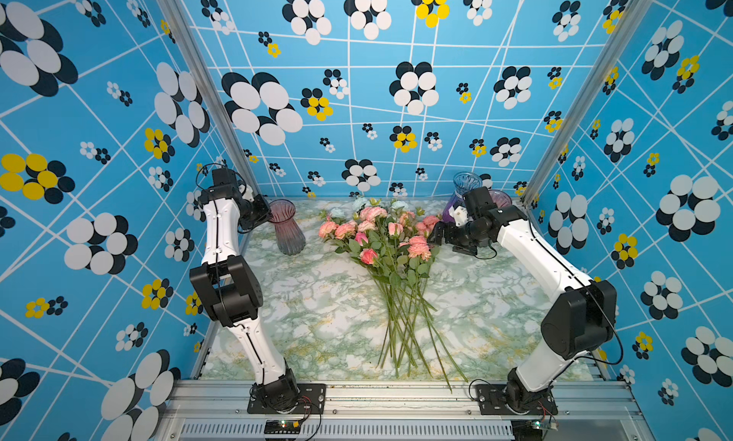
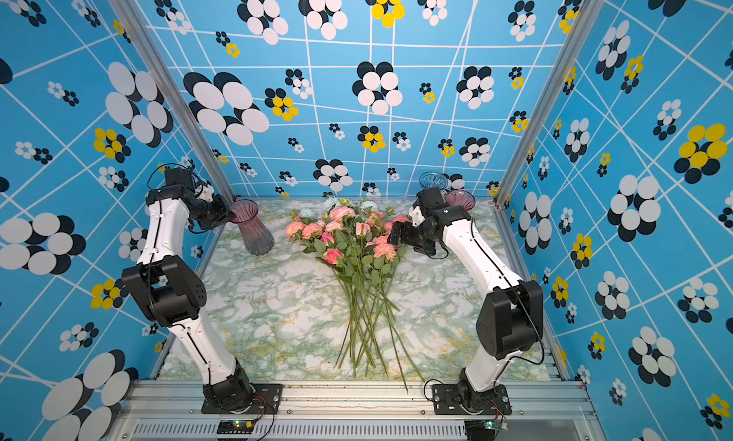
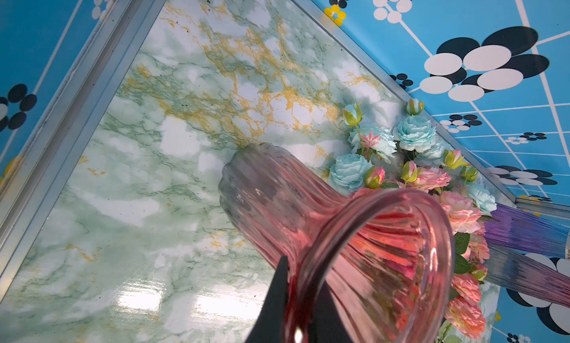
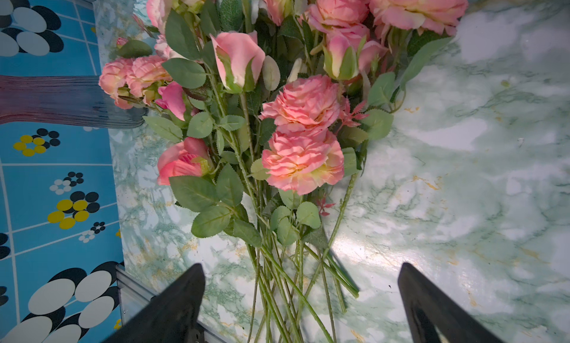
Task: Place the pink flowers into the vase
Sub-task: Place the vase at the corner of the board.
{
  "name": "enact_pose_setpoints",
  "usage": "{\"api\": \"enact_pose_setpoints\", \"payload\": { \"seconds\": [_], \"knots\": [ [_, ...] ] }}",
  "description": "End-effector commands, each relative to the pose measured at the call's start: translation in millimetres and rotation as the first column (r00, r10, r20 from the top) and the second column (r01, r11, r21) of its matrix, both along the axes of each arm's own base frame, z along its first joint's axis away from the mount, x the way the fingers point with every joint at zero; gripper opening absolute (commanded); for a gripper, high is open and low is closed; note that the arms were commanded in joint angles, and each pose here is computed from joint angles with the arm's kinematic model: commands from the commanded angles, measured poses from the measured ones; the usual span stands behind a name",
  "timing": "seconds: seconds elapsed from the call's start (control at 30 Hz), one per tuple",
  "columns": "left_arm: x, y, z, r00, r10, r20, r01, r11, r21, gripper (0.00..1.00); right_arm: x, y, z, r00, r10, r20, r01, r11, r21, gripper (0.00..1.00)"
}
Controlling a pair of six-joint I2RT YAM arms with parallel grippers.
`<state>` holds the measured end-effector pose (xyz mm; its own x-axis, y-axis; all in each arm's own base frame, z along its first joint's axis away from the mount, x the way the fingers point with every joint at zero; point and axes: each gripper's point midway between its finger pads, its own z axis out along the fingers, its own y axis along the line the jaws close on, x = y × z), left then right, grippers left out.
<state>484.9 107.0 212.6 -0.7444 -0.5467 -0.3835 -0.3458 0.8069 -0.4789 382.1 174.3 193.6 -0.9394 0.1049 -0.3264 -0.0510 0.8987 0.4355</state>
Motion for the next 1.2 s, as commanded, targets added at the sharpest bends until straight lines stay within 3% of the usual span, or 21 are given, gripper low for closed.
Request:
{"api": "enact_pose_setpoints", "payload": {
  "seconds": [0.0,0.27,0.47,0.57,0.63,1.17],
  "knots": [
    [11,8,1,1.000,-0.002,0.022,0.002,1.000,0.014,0.00,-5,2,-2,1.000,0.018,-0.022,-0.019,0.999,-0.029,0.99],
    [11,8,3,1.000,-0.005,0.012,0.005,1.000,0.024,0.00,-3,21,8,0.998,0.069,-0.009,-0.069,0.997,-0.039,0.99],
    [11,5,4,1.000,-0.018,0.009,0.018,0.999,0.036,0.03,-2,31,5,0.993,0.116,-0.027,-0.118,0.985,-0.127,0.99],
    [13,-1,2,0.999,-0.033,-0.003,0.034,0.998,0.051,0.12,-2,25,3,0.990,0.132,-0.046,-0.139,0.972,-0.191,0.99],
    [14,-5,1,0.999,-0.046,-0.010,0.047,0.997,0.060,0.13,-3,20,8,0.991,0.129,-0.024,-0.131,0.968,-0.213,0.99],
    [10,-8,13,0.998,-0.059,-0.002,0.058,0.992,0.109,0.33,-13,18,7,0.989,0.144,-0.030,-0.147,0.968,-0.204,0.99]
  ]
}}
